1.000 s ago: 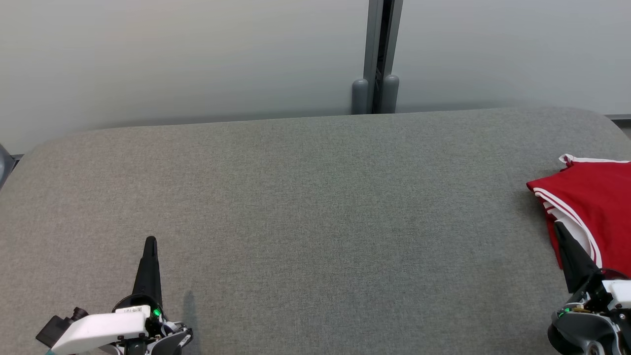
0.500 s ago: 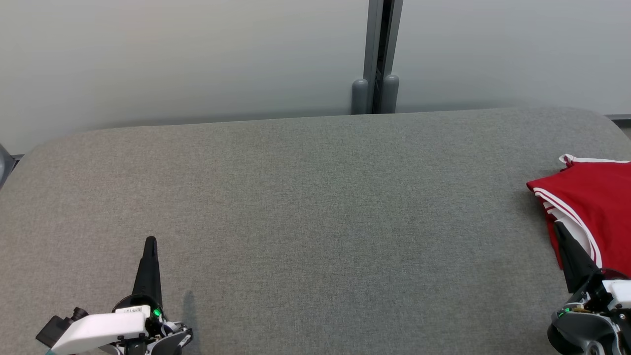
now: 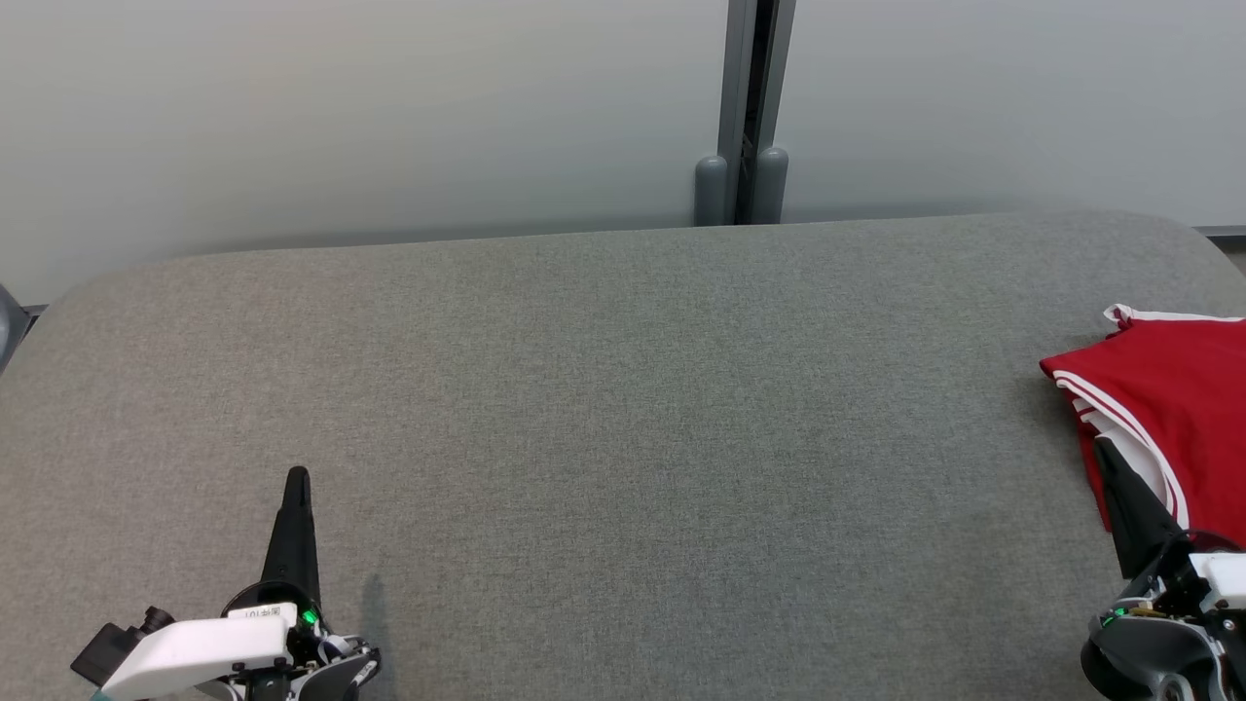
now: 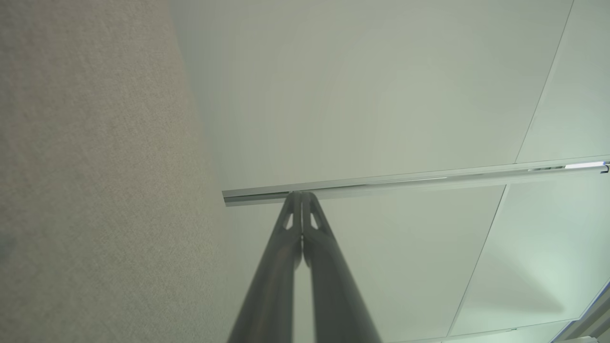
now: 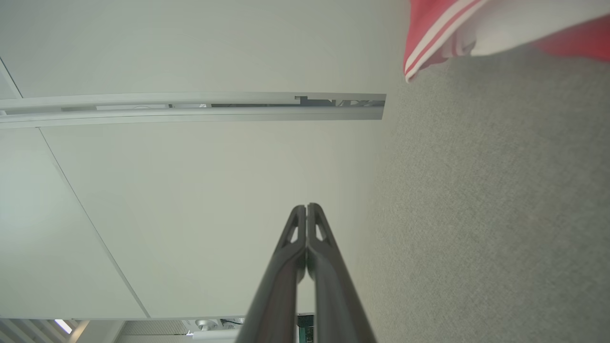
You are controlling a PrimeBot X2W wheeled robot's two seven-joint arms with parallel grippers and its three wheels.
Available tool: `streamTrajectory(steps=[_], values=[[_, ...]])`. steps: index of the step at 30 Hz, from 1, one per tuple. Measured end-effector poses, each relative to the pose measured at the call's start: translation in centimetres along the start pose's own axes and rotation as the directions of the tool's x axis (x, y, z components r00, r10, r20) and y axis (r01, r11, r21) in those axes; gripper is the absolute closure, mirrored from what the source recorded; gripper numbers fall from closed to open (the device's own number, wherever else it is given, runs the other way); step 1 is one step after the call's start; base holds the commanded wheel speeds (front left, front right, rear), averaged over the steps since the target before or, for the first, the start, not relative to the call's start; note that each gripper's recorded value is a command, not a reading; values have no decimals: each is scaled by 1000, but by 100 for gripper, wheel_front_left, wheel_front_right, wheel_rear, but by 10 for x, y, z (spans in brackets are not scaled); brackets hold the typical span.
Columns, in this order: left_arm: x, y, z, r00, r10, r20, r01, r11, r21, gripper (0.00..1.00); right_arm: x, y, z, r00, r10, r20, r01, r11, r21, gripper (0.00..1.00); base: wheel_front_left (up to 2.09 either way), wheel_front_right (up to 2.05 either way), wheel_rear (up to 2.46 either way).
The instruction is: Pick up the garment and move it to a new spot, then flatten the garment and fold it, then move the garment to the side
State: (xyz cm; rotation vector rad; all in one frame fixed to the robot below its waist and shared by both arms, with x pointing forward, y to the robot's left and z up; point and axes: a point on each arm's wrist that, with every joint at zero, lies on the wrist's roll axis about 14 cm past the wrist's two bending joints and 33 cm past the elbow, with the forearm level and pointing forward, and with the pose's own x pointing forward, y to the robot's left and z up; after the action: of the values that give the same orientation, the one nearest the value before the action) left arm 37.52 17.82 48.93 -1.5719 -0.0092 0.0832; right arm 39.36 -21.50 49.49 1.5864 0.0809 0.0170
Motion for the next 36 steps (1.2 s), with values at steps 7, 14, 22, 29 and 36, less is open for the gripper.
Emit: streamTrajectory(steps=[7,14,22,29,36], values=[[0,0,0,1000,0,0,0,1000,0,100,0,0,0,1000,0,0,0,1000,0,100,0,0,0],[0,0,0,1000,0,0,0,1000,0,100,0,0,0,1000,0,0,0,1000,0,100,0,0,0],[0,0,0,1000,0,0,0,1000,0,100,0,0,0,1000,0,-1,0,1000,0,100,0,0,0],[0,0,0,1000,0,0,0,1000,0,100,0,0,0,1000,0,-1,0,1000,0,100,0,0,0],[0,0,0,1000,0,0,0,1000,0,100,0,0,0,1000,0,-1,0,1000,0,100,0,0,0]])
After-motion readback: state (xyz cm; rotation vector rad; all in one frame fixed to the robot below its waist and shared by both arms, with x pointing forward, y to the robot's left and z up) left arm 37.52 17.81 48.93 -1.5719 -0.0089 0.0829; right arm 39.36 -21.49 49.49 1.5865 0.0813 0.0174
